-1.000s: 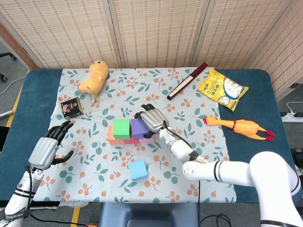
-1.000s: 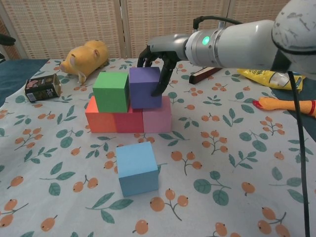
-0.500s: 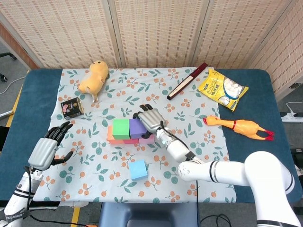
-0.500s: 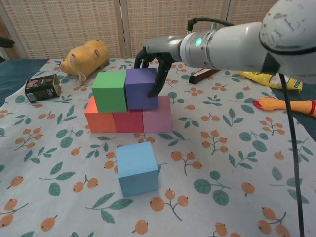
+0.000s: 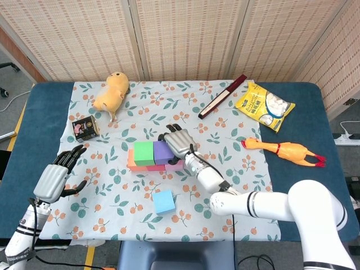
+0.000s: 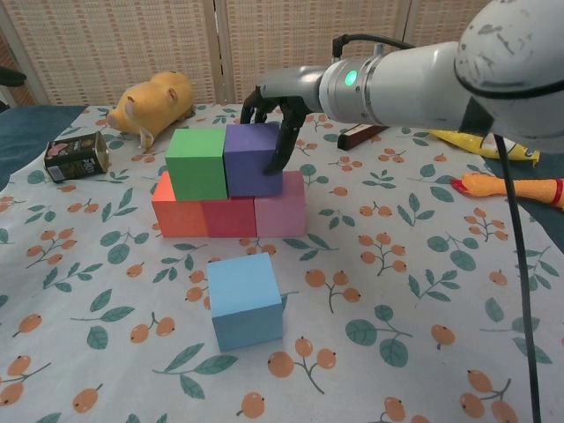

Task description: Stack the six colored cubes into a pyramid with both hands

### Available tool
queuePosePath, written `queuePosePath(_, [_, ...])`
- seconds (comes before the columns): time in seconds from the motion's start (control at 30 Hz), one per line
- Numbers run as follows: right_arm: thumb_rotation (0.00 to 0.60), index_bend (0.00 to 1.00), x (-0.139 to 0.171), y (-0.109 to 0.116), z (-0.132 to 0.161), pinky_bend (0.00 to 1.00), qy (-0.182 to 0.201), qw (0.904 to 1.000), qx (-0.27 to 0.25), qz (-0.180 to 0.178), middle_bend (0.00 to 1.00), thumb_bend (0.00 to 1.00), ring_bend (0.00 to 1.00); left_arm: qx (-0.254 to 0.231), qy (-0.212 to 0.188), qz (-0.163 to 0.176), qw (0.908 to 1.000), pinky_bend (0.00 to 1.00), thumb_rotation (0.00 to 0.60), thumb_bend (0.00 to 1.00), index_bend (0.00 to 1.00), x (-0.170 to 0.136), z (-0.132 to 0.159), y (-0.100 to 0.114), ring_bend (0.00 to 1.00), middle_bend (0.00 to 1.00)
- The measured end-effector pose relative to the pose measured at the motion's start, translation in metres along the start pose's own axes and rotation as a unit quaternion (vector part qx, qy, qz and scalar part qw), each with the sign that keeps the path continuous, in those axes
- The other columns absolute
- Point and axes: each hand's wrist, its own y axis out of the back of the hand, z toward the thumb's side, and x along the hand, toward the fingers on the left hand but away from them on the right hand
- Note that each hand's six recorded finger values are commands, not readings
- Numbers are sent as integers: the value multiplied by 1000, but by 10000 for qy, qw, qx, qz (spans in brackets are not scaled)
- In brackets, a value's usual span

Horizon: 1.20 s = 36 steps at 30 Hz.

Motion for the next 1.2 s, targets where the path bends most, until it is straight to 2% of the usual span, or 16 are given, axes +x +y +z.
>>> queuePosePath(1.2, [600,278,1,-5,3,0,-134,9998,108,42,292,122,35,-55,-44,-24,10000,144,600,305,0,-1,-1,-4,142,29])
